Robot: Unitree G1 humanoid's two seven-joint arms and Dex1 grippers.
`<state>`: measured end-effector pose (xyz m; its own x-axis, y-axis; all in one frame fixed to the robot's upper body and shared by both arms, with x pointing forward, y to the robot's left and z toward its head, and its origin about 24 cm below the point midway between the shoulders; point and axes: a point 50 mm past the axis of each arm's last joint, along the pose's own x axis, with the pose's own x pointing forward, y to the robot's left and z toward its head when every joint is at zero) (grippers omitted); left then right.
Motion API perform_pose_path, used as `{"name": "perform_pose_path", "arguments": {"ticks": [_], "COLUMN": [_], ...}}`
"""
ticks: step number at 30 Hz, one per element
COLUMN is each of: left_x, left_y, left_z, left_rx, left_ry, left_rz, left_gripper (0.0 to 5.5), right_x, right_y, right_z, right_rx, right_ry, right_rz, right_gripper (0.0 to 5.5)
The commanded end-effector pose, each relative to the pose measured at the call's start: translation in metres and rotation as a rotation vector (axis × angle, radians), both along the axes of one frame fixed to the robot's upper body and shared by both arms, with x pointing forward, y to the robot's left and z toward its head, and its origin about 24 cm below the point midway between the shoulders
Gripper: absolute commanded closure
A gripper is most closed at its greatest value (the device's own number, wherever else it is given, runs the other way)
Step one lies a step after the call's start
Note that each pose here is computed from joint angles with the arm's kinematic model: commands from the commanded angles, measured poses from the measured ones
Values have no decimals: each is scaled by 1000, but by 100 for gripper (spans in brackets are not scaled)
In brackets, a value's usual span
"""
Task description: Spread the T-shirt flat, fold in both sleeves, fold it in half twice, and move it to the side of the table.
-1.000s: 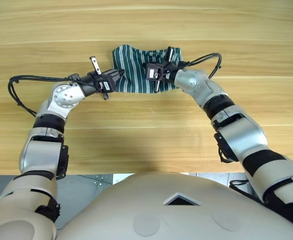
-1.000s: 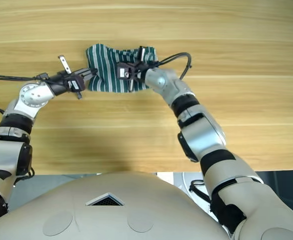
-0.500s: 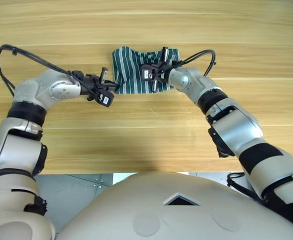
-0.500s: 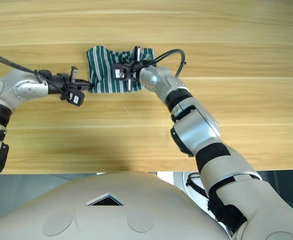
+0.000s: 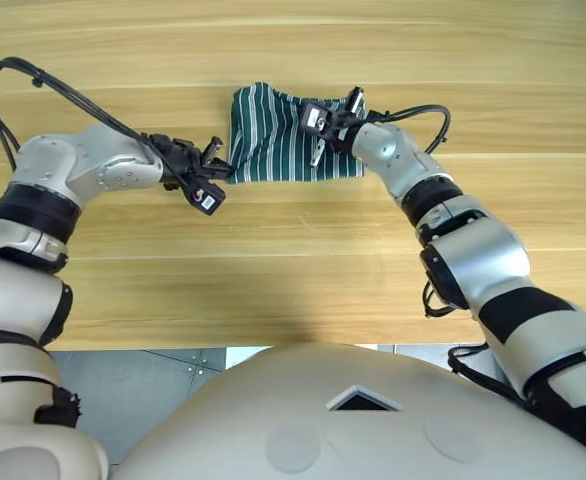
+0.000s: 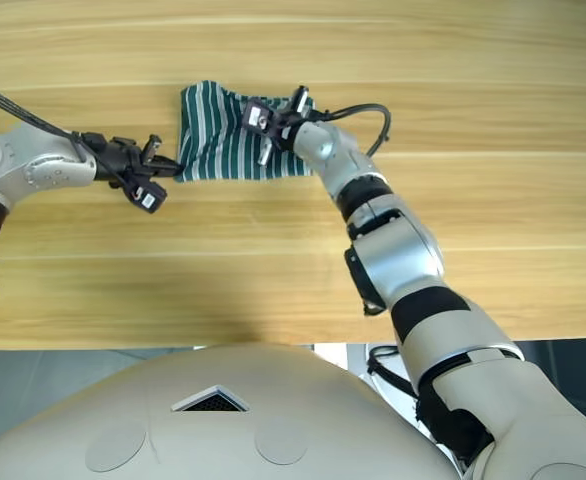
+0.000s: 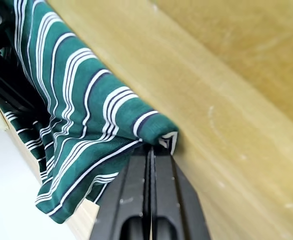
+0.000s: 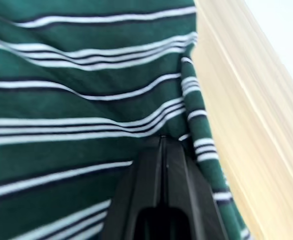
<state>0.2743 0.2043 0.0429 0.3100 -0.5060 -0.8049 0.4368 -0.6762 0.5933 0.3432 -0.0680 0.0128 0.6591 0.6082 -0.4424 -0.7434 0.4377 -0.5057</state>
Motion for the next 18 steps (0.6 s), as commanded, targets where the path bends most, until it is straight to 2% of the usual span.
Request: {"name": "perform_pose_path", "arguments": {"ticks": [1,7,12,18], "left_x": [-104,-77,-65,-41], "left_y": [32,14,10,-15], "left_z": [-59,8,24,44], "left_rx": [278,76,18,-250], "left_ry": [468,315,259,205], "left_rz": [-69,4,65,64], "left_gripper": [550,550,550,550], "right_x": [-5,-11,-13,-42], "right_y": [-47,-44,-43,-22], "right_z": [-23,-30,-31,-46], "right_rx": [-70,-75,-73,-132], "right_ry": [138,156,161,158], "right_rz": [-163,-138,-122,193], "right_gripper": [549,549,549,549]}}
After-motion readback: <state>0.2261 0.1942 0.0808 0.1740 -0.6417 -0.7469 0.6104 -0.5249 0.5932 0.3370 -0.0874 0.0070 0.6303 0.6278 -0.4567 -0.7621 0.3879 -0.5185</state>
